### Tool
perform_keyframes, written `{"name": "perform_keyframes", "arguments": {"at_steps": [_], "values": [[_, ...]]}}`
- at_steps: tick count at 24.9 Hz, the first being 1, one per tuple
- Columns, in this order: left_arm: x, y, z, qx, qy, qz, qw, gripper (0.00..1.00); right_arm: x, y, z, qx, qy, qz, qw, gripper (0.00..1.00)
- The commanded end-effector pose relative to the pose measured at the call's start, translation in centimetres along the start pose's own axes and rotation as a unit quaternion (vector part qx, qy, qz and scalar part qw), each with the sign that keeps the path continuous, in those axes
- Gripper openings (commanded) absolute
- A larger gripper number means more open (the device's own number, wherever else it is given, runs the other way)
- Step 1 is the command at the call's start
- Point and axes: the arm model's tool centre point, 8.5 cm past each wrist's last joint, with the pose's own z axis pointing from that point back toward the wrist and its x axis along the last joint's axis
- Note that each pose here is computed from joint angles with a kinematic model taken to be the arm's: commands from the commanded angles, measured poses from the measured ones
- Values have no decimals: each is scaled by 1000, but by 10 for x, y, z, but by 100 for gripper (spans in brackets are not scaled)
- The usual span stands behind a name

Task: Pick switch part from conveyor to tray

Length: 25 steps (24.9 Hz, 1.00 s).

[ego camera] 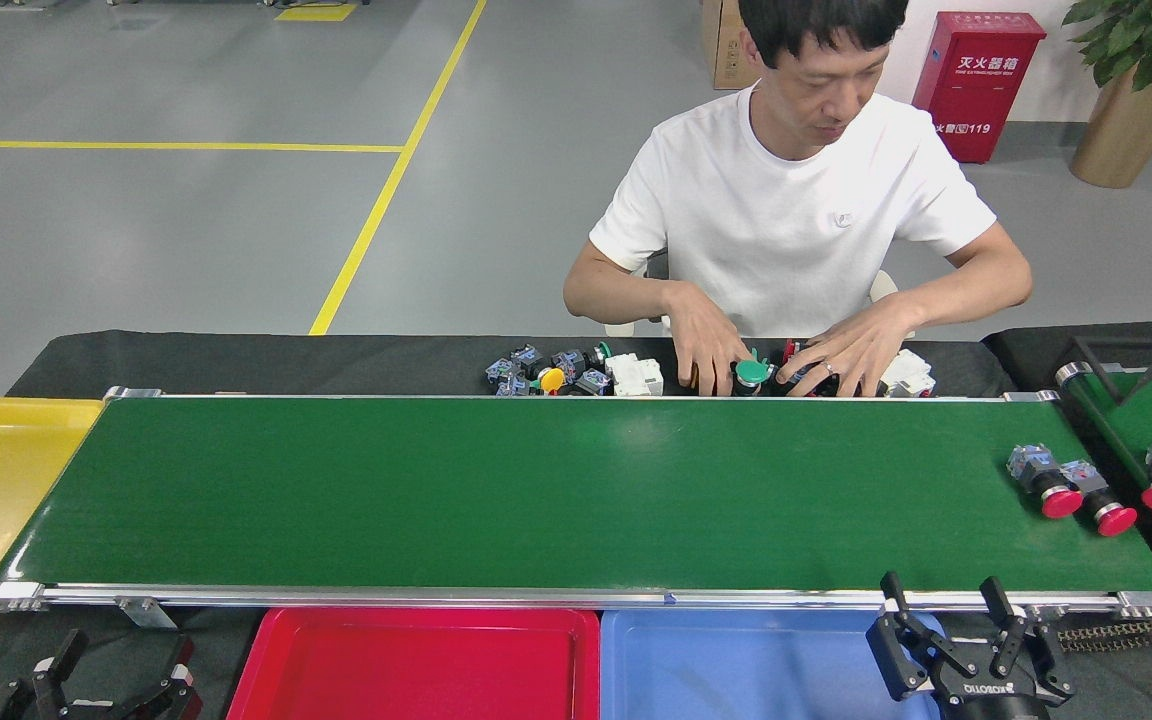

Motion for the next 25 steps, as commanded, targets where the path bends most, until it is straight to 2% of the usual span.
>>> {"name": "perform_keyframes", "arguments": {"at_steps": [1,12,20,25], "values": [[-4,7,-2,12,3,-4,1000,100,-7,-6,-3,-5,19,5,1000,99],[-5,7,-2,12,3,-6,1000,100,-39,1,-8,16,54,23,998,99],[-6,3,-2,6,3,-5,1000,100,-52,3,-56,27,88,9,996,99],[-4,3,-3,5,1,-5,1000,100,-52,8,-74,40,97,6,994,99]]}}
